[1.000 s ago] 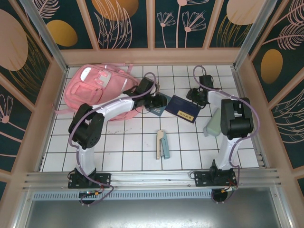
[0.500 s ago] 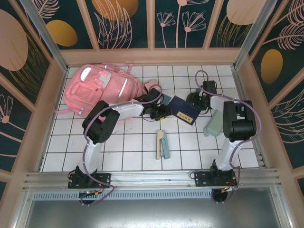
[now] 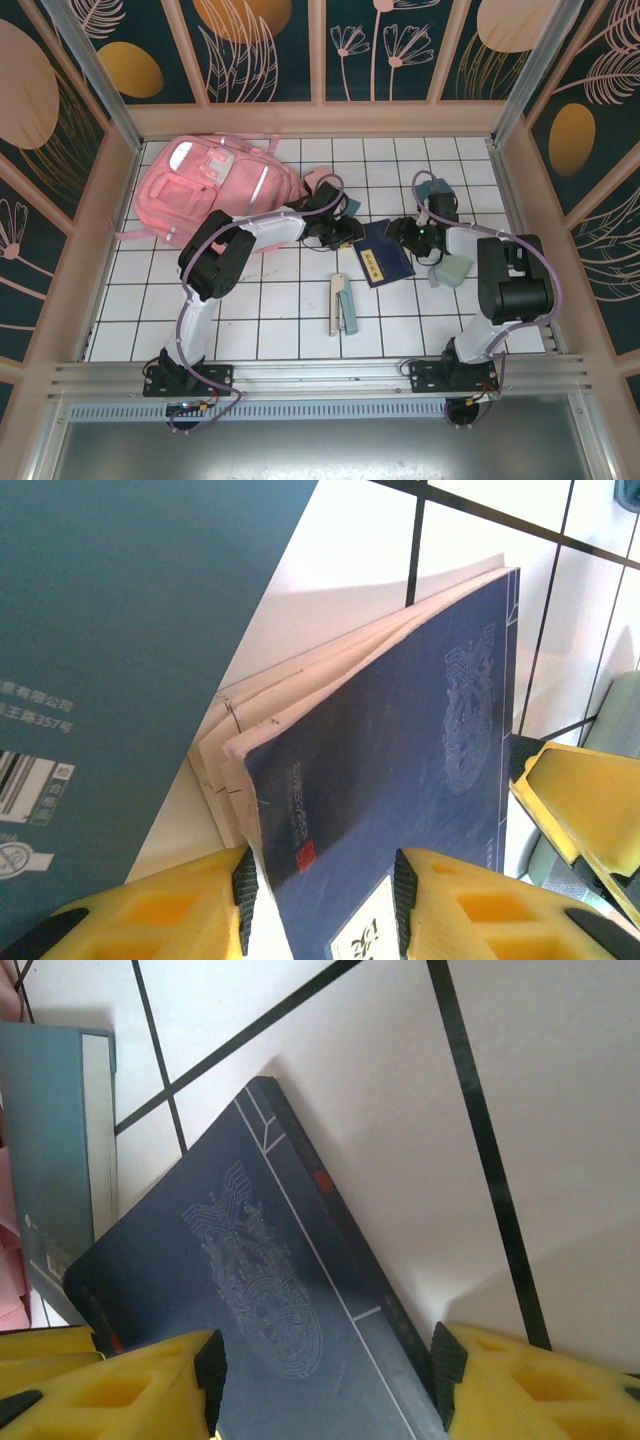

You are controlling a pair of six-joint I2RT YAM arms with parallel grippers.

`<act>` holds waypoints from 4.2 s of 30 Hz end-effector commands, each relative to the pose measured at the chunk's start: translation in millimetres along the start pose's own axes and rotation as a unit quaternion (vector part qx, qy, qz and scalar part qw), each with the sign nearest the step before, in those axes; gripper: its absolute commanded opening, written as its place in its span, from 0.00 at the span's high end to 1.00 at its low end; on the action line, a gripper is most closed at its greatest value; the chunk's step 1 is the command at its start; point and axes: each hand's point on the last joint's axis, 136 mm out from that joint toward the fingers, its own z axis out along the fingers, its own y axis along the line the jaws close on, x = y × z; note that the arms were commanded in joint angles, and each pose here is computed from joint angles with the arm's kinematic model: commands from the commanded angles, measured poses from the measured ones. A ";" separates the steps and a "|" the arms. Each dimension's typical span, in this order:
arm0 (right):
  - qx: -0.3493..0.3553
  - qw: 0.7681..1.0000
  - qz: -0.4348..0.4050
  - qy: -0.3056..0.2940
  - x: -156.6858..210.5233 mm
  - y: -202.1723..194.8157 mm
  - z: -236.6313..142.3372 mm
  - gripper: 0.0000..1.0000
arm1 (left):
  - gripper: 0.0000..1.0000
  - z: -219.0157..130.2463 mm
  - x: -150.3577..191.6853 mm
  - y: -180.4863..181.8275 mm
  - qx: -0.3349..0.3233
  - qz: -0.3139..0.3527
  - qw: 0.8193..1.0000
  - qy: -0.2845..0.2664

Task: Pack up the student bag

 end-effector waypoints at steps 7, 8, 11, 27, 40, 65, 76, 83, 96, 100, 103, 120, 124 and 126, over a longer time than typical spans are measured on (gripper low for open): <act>-0.188 0.976 0.004 0.112 49.8 51.9 -14.3 0.50 | 0.57 16.3 8.9 28.0 -0.036 -0.007 0.999 0.022; -0.198 0.974 0.000 0.112 49.9 56.3 -17.4 0.51 | 0.57 16.3 9.1 28.7 -0.038 -0.007 0.999 0.022; -0.215 0.970 -0.008 0.109 49.2 64.5 -24.4 0.55 | 0.57 16.5 9.8 28.8 -0.038 -0.005 0.999 0.023; -0.042 0.998 -0.004 0.042 30.7 10.8 -15.6 0.48 | 0.56 -51.8 -12.2 30.0 -0.129 0.063 0.987 -0.066; -0.023 0.997 -0.018 0.067 48.8 14.4 -0.9 0.48 | 0.58 -41.7 15.6 68.5 -0.167 0.061 0.984 -0.012; -0.306 0.945 -0.025 0.108 62.8 141.2 -30.9 0.57 | 0.78 -6.8 42.8 56.8 -0.073 0.046 0.994 0.064; -0.202 0.972 -0.033 0.112 68.1 104.9 -7.8 0.74 | 0.78 -8.3 39.9 52.2 -0.071 0.053 0.994 0.060; -0.169 0.983 -0.027 0.061 39.7 87.2 -26.7 1.00 | 0.71 -33.2 19.1 26.5 -0.075 0.080 0.994 0.021; -0.240 0.970 -0.024 -0.005 -10.3 115.6 -85.6 1.00 | 0.62 -139.9 -91.5 29.4 -0.237 0.169 0.947 -0.135; -0.251 0.967 -0.029 -0.017 -16.2 124.7 -94.5 1.00 | 0.59 -158.0 -115.5 55.4 -0.339 0.206 0.904 -0.155; -0.256 0.966 -0.029 -0.021 -17.9 127.5 -97.3 1.00 | 0.58 -159.7 -124.3 74.5 -0.391 0.225 0.879 -0.152; -0.271 0.962 -0.026 -0.024 -5.5 127.1 -104.3 1.00 | 0.58 -174.5 -155.8 151.9 -0.510 0.223 0.819 -0.142; -0.276 0.960 -0.027 -0.026 -5.4 130.1 -106.5 1.00 | 0.52 -159.5 -147.9 154.9 -0.484 0.222 0.838 -0.117; -0.277 0.960 -0.026 -0.027 -5.2 130.5 -106.7 1.00 | 0.48 -158.5 -145.8 152.5 -0.475 0.220 0.844 -0.116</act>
